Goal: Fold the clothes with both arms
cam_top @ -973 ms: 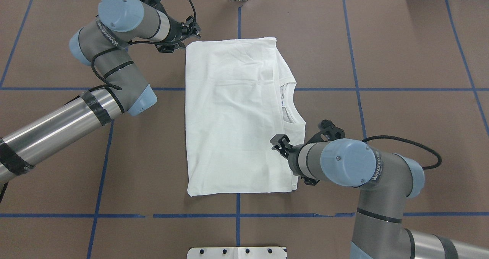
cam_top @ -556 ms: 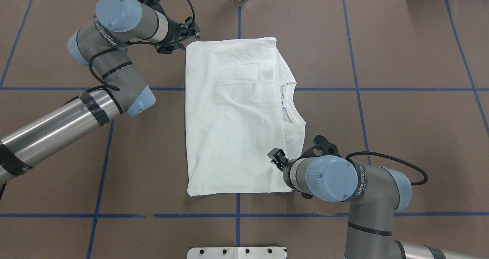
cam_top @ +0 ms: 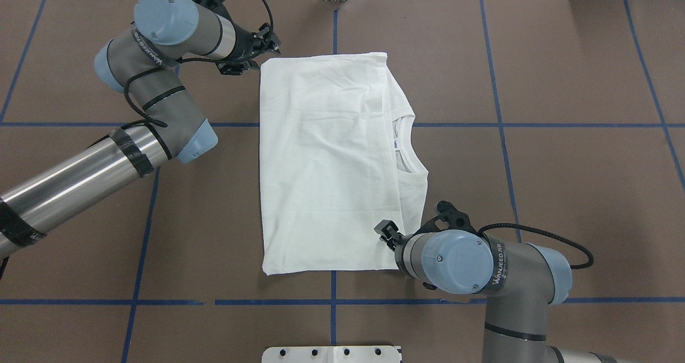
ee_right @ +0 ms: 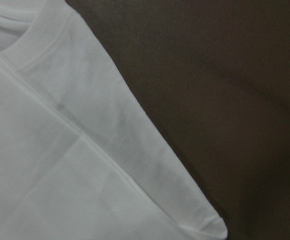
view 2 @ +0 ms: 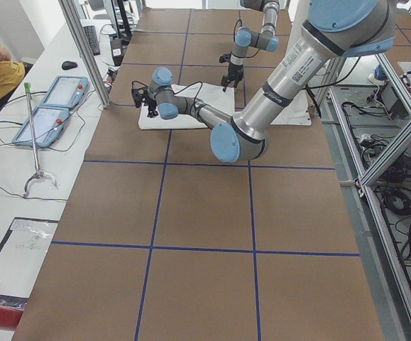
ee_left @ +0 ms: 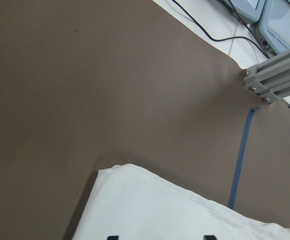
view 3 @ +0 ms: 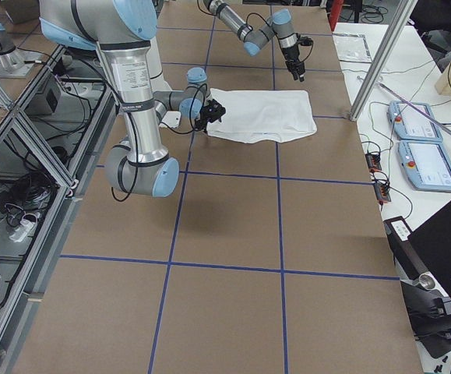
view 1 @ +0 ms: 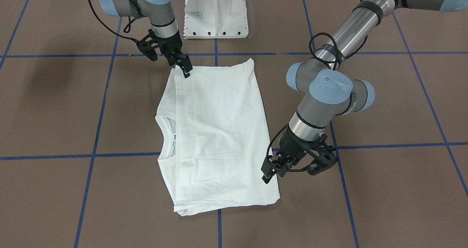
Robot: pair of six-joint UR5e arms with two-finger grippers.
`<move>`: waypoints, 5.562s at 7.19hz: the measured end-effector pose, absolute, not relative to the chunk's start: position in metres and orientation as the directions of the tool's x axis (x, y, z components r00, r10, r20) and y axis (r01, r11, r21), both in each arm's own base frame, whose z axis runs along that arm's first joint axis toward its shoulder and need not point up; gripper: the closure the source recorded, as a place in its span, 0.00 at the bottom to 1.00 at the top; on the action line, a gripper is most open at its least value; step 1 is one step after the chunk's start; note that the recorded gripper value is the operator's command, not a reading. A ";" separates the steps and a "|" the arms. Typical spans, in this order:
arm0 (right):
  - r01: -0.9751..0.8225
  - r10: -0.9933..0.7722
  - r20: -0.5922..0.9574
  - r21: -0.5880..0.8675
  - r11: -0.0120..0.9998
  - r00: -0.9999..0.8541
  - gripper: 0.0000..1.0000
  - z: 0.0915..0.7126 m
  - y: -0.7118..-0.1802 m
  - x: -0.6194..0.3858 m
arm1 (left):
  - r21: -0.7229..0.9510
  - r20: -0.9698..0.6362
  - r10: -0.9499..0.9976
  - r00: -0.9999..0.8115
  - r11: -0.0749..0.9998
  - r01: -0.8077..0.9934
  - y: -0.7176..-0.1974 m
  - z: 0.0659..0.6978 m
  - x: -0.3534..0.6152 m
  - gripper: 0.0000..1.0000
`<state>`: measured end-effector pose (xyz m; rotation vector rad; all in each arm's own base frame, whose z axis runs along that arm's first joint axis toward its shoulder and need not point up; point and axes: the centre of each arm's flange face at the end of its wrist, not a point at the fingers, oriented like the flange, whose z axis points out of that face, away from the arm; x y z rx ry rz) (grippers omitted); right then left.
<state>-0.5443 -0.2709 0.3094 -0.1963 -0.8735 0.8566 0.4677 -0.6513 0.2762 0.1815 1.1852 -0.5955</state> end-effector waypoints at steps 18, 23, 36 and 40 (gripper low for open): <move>-0.554 0.726 0.606 -0.500 0.666 0.325 1.00 0.294 -0.255 -0.477 | -0.436 -0.799 -0.533 0.280 0.833 0.340 -0.277 0.273 0.528 0.35; -0.545 0.723 0.607 -0.503 0.671 0.330 1.00 0.293 -0.251 -0.478 | -0.485 -0.751 -0.571 0.331 0.818 0.311 -0.229 0.279 0.551 1.00; -0.526 0.756 0.627 -0.585 0.617 0.190 1.00 0.220 -0.433 -0.386 | -0.236 -0.891 -0.389 0.234 0.838 0.493 -0.431 0.161 0.475 1.00; -0.562 0.653 0.669 -0.405 0.721 0.356 0.00 0.276 -0.574 -0.440 | -0.052 -0.906 -0.287 0.312 0.806 0.589 -0.588 0.230 0.479 0.00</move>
